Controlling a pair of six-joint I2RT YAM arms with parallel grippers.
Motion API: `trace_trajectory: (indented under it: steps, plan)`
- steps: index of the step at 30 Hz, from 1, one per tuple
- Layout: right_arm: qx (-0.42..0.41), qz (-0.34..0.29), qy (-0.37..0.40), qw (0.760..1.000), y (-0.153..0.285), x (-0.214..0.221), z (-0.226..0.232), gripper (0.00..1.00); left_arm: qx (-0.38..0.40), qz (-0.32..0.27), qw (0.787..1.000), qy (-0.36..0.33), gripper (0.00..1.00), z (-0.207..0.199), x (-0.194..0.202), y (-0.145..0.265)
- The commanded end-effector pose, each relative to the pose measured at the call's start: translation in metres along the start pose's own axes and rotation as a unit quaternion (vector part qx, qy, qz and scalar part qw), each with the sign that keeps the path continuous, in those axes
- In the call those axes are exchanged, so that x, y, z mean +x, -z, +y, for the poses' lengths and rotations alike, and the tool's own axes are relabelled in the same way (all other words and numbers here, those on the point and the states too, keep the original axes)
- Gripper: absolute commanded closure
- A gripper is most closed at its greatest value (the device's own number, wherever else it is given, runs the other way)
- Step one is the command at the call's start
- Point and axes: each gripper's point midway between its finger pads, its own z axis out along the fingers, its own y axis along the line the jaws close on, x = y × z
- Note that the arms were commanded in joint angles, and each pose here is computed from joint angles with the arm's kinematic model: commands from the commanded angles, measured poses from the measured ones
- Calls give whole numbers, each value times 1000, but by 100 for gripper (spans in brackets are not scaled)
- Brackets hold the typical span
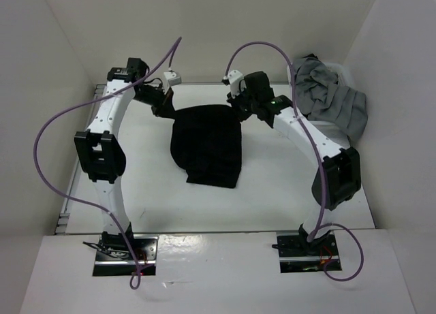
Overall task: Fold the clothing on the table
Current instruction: Flatten the skirt out
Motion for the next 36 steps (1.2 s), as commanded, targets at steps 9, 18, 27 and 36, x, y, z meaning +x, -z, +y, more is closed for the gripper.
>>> trace_trajectory:
  steps: [9,18,27,36]
  plan:
    - [59,-118,11,991,89,-85,-19,100,-192,32,976,-98,100,-29,-80,53]
    - [44,-165,9,985,132,-107,-15,100,-304,-21,940,-155,100,-73,-146,129]
    - [47,-183,11,982,154,-114,-12,100,-318,-21,936,-146,100,-83,-144,137]
    - [3,-199,40,979,192,-121,38,100,-272,-5,948,-164,100,-135,-127,122]
